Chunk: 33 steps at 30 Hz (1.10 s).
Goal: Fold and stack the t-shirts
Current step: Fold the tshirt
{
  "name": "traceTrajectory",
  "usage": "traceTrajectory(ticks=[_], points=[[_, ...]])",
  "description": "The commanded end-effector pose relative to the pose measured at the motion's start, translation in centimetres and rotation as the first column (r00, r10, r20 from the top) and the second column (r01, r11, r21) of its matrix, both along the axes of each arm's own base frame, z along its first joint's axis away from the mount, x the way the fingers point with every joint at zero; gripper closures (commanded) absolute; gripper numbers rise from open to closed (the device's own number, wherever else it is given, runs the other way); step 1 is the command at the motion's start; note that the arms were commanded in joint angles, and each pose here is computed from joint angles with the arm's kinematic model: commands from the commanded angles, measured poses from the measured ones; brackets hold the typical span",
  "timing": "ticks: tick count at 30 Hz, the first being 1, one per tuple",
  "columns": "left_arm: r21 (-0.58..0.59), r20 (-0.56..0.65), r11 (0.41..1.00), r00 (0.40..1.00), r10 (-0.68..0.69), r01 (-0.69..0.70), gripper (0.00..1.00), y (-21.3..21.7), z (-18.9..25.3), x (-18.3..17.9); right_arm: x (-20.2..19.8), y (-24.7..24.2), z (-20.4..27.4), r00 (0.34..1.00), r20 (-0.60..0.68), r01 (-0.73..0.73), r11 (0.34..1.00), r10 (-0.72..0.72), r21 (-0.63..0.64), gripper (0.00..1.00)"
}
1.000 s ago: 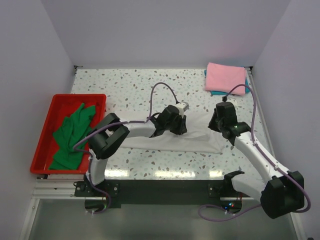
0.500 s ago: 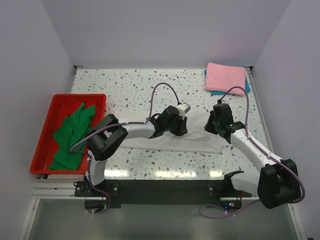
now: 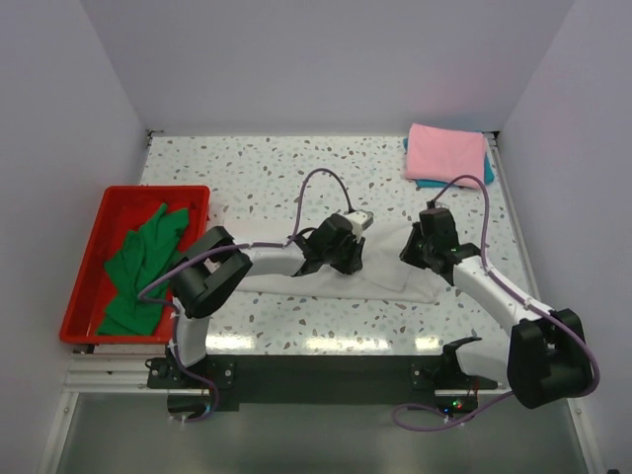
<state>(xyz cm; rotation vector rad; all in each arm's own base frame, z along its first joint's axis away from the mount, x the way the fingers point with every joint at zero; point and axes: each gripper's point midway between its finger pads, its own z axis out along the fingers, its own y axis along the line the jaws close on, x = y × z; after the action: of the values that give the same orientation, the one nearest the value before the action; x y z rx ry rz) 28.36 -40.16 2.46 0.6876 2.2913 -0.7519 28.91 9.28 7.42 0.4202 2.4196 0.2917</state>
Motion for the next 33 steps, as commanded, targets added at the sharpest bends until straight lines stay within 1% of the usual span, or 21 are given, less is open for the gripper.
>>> traceTrajectory(ticks=[1, 6, 8, 9, 11, 12, 13, 15, 16, 17, 18, 19, 20, 21, 23, 26, 29, 32, 33], points=[[-0.01, 0.057, 1.0, 0.998, -0.002, 0.003, 0.77, 0.3, 2.4, 0.2, 0.3, 0.8, -0.6, 1.0, 0.004, 0.011, 0.998, -0.012, 0.057, 0.82], [-0.068, 0.107, 0.998, 0.994, 0.01, -0.002, 0.73, -0.7, 5.9, 1.1, -0.6, 0.7, -3.4, 0.997, -0.061, 0.041, 0.997, -0.037, 0.065, 0.84], [-0.057, 0.136, 0.997, 0.989, 0.051, -0.043, 0.72, -0.3, 7.1, 2.0, -0.8, 0.5, -4.6, 0.995, -0.091, 0.056, 0.997, -0.051, 0.051, 0.85], [-0.04, 0.169, 0.993, 0.978, 0.119, -0.114, 0.7, 0.7, 7.7, 3.2, -0.7, 0.3, -4.8, 0.993, -0.098, 0.063, 0.997, -0.058, 0.043, 0.85], [0.016, 0.176, 0.976, 0.962, 0.21, -0.216, 0.68, 2.7, 7.5, 4.3, -0.8, -0.2, -5.6, 0.989, -0.126, 0.078, 0.997, -0.075, 0.021, 0.86], [0.064, 0.173, 0.947, 0.938, 0.301, -0.315, 0.67, 4.9, 7.0, 5.2, -0.6, -0.7, -5.7, 0.987, -0.129, 0.097, 0.995, -0.094, 0.019, 0.86], [0.126, 0.155, 0.925, 0.928, 0.338, -0.358, 0.67, 6.9, 5.8, 5.1, -0.5, -1.1, -5.9, 0.985, -0.137, 0.106, 0.994, -0.103, 0.018, 0.86], [0.162, 0.15, 0.859, 0.873, 0.465, -0.485, 0.68, 10.5, 5.2, 6.0, 0.0, -2.5, -6.2, 0.979, -0.152, 0.143, 0.99, -0.138, 0.016, 0.86], [0.208, 0.136, 0.832, 0.858, 0.496, -0.514, 0.68, 12.6, 3.7, 5.4, 0.1, -3.0, -6.3, 0.976, -0.158, 0.154, 0.988, -0.149, 0.02, 0.86], [0.215, 0.127, 0.799, 0.827, 0.547, -0.562, 0.69, 14.3, 3.3, 5.6, 0.9, -4.0, -6.1, 0.972, -0.152, 0.184, 0.982, -0.178, 0.029, 0.87], [0.216, 0.149, 0.77, 0.8, 0.581, -0.6, 0.69, 15.7, 3.5, 5.6, 1.0, -4.2, -6.7, 0.968, -0.176, 0.187, 0.982, -0.178, 0.036, 0.87], [0.257, 0.146, 0.743, 0.785, 0.602, -0.618, 0.69, 17.3, 2.3, 4.7, 1.3, -4.5, -6.7, 0.966, -0.182, 0.194, 0.98, -0.184, 0.036, 0.87], [0.273, 0.149, 0.721, 0.769, 0.622, -0.637, 0.7, 18.4, 1.9, 4.5, 2.4, -4.9, -6.3, 0.965, -0.173, 0.206, 0.978, -0.196, 0.04, 0.89], [0.294, 0.152, 0.699, 0.754, 0.64, -0.652, 0.71, 19.4, 1.3, 3.7, 2.6, -4.9, -6.8, 0.962, -0.192, 0.202, 0.979, -0.192, 0.033, 0.88], [0.308, 0.144, 0.686, 0.746, 0.651, -0.659, 0.73, 20.1, 0.7, 3.0, 4.2, -4.8, -6.3, 0.965, -0.183, 0.196, 0.98, -0.187, 0.033, 0.89], [0.346, 0.131, 0.65, 0.721, 0.68, -0.676, 0.76, 21.6, -1.0, 1.4, 5.4, -4.3, -6.3, 0.967, -0.192, 0.18, 0.983, -0.167, 0.048, 0.9], [0.394, 0.127, 0.624, 0.713, 0.69, -0.674, 0.8, 23.1, -2.7, -0.3, 5.7, -4.4, -5.6, 0.97, -0.179, 0.175, 0.984, -0.165, 0.043, 0.89], [0.416, 0.105, 0.625, 0.717, 0.689, -0.661, 0.84, 23.4, -3.9, -2.3, 5.9, -4.5, -4.4, 0.977, -0.144, 0.167, 0.985, -0.159, 0.044, 0.86], [0.398, 0.101, 0.633, 0.718, 0.689, -0.663, 0.85, 22.7, -3.7, -2.9, 5.9, -4.5, -4.2, 0.978, -0.137, 0.162, 0.986, -0.154, 0.043, 0.85]])
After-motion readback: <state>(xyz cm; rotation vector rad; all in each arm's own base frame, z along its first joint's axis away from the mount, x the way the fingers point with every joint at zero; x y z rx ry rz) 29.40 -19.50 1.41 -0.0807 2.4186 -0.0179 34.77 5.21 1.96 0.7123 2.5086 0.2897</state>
